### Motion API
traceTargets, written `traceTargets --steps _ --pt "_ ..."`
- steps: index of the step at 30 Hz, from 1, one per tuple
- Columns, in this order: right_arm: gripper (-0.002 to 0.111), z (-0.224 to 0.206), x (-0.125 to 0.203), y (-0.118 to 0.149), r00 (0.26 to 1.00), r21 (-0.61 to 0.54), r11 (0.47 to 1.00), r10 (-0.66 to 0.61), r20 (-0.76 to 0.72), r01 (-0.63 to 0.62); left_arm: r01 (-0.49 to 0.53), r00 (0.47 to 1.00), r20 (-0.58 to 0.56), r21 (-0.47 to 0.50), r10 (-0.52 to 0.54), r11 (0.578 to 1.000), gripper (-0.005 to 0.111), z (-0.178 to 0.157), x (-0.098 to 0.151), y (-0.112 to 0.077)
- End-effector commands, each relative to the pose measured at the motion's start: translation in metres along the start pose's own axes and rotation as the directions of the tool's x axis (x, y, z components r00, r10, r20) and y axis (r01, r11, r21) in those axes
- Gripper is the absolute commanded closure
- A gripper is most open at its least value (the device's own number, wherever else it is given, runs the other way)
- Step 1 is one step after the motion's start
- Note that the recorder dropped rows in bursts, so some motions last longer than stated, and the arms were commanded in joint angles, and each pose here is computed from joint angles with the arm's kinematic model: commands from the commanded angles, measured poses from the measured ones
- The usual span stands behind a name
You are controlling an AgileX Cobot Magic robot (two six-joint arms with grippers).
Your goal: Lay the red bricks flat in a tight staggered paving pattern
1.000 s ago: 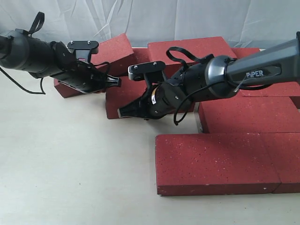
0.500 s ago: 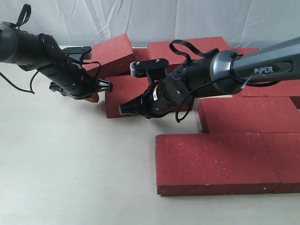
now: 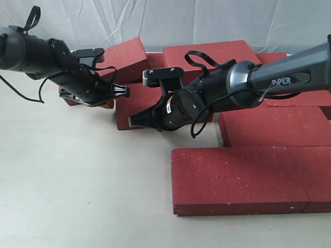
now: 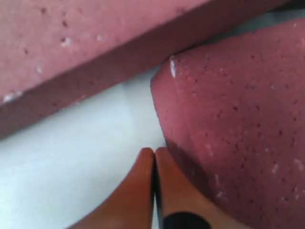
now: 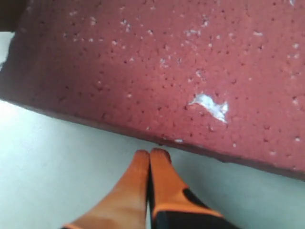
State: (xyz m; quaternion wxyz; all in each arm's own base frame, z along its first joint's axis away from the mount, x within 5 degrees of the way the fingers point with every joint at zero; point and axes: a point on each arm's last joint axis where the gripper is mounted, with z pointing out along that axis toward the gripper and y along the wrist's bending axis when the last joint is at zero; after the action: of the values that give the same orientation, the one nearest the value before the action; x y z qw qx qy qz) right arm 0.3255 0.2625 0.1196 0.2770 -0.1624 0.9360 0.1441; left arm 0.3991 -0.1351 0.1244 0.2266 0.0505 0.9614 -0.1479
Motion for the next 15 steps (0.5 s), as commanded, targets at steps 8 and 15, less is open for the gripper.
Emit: traceTargets --steps 8,15 --pt "0.109 0.0059 -0.0044 0.0007 0.995 -0.026 0.998 -0.061 0.076 0.063 0.116 0.985 0.129 0.016 -0.117 0.993 0.107 0.0007 -0.0114 -0.0014" --pt "0.109 0.0054 -0.0091 0.0033 0.990 -0.051 0.997 -0.058 0.130 0.065 0.128 0.977 0.171 0.014 -0.129 0.992 0.107 0.0001 -0.0151 -0.0006"
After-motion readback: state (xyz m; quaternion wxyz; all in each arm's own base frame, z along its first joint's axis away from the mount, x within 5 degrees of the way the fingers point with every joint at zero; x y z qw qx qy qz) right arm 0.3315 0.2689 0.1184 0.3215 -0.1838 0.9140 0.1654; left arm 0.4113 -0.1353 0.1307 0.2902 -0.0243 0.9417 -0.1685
